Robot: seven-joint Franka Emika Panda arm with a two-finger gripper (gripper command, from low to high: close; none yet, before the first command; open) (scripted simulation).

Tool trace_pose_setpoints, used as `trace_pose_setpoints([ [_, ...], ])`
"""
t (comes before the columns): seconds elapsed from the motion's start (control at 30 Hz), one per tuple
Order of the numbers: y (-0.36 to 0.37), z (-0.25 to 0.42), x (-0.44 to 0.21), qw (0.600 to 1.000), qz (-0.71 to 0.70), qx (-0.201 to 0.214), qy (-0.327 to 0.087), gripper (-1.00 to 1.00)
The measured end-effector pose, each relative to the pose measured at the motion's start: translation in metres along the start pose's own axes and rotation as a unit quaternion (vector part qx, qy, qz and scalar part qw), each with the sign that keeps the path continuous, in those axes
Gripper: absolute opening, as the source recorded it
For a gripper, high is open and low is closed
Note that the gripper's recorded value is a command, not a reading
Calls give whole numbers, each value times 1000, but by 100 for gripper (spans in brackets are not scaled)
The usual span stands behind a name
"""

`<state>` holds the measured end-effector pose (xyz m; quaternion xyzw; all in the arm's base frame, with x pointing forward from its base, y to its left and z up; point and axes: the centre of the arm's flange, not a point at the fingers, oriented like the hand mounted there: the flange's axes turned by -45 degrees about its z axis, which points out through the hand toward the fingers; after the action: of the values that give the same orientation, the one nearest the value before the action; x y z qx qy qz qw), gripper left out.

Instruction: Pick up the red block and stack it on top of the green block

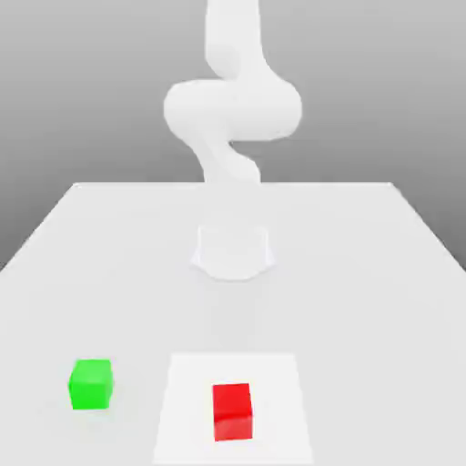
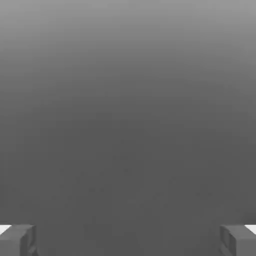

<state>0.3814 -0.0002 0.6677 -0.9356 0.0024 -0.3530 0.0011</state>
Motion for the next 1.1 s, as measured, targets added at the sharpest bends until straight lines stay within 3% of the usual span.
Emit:
trace_pose_setpoints([
  [0.33,1,206,-66,987,-19,3,-158,0],
  [0.73,2,374,-240,940,-39,12,-338,0],
  [0.9,3,419,-287,935,-40,13,-352,0],
  [0.93,3,427,-295,935,-40,13,-353,-100],
  [1.1,3,427,-295,935,-41,13,-353,-100],
])
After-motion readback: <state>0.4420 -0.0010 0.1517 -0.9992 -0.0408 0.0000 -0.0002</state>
